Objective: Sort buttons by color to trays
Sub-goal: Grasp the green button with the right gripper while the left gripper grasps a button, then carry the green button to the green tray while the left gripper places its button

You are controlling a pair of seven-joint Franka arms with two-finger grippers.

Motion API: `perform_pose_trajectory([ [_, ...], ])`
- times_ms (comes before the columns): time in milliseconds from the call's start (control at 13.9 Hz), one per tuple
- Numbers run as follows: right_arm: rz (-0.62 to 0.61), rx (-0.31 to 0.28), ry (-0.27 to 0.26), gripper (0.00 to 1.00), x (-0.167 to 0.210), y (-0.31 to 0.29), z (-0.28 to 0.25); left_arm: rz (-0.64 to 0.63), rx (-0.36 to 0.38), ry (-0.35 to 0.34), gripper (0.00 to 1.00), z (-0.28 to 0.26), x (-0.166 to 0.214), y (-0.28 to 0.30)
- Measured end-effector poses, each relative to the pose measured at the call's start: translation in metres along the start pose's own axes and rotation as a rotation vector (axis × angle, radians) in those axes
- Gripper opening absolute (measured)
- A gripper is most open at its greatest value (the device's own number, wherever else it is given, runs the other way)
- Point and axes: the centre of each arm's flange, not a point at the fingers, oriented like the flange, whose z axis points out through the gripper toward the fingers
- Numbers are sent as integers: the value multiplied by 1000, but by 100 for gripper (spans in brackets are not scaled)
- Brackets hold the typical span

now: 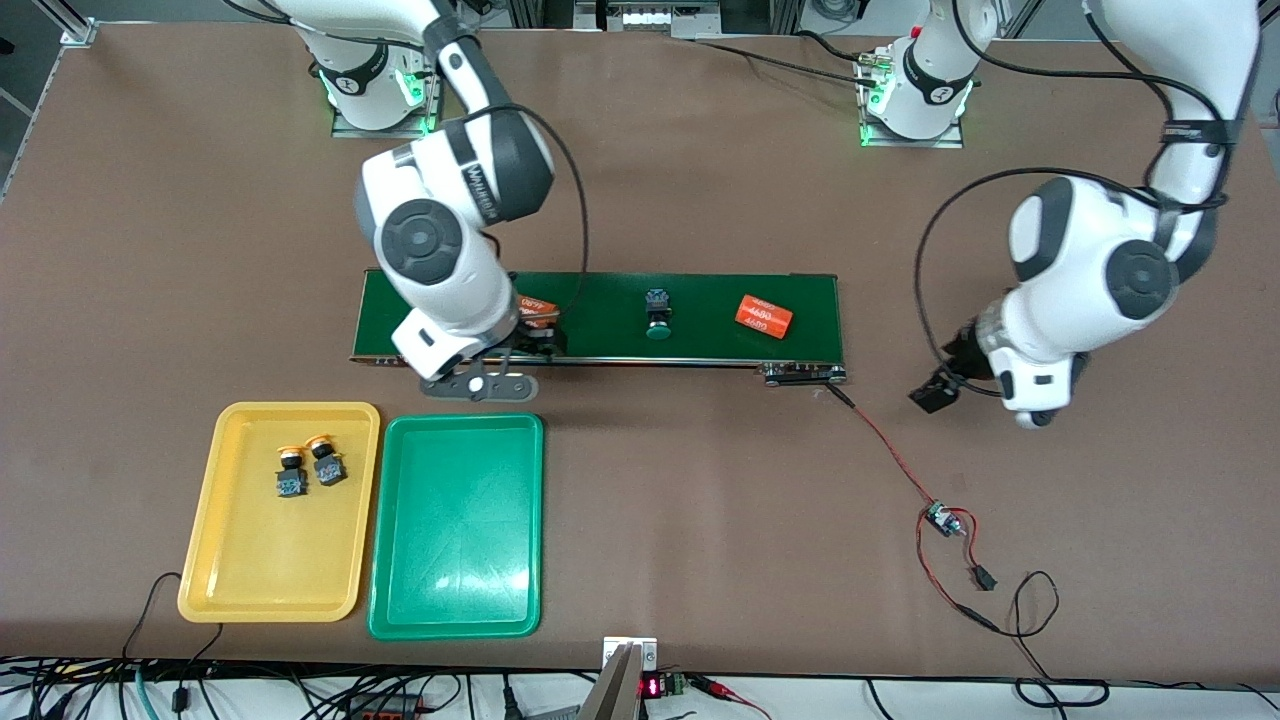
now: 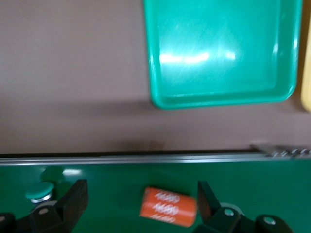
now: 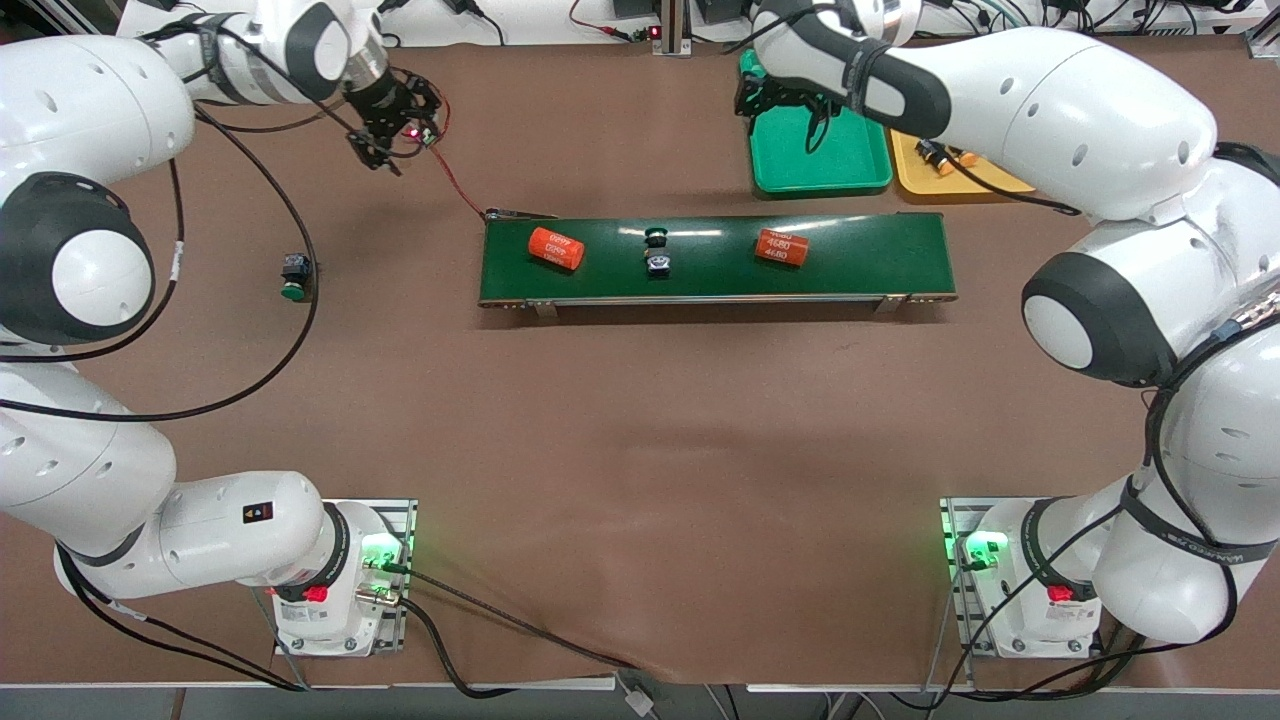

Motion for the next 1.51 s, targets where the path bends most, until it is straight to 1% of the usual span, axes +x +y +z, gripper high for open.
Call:
perform_pose_trajectory([
  [143,27,-17,-17,100,-23,-28,12,173,20,3,100,-1,26,-26],
  [215,35,-30,-27,100,-41,-47,22,284,42,-4,100,0,41,-43],
  [430,22,-51,-57,100,-66,-67,40,513,96,-21,100,11,62,-76],
  [573,-2,-54,-73,100,-77,-80,56,625,125,-56,100,26,76,-106],
  [717,-10,-32,-85,100,-85,-92,74,715,159,-90,100,39,88,-136],
  [789,-12,-18,-95,100,-87,-97,81,754,181,-107,100,46,93,-151],
  [932,-34,-10,-106,100,-90,-101,87,824,216,-155,100,65,98,-177],
  [1075,-75,-8,-115,100,-93,-102,90,839,227,-189,100,88,100,-192],
  [1147,-90,-10,-121,100,-95,-102,94,841,226,-183,100,99,103,-196],
  [1290,-103,-21,-134,100,-96,-99,103,843,213,-131,100,124,109,-208],
  [1434,-101,-29,-137,100,-94,-97,113,840,206,-113,100,145,110,-220],
  [1505,-100,-30,-134,100,-93,-97,119,840,205,-115,91,149,109,-221],
])
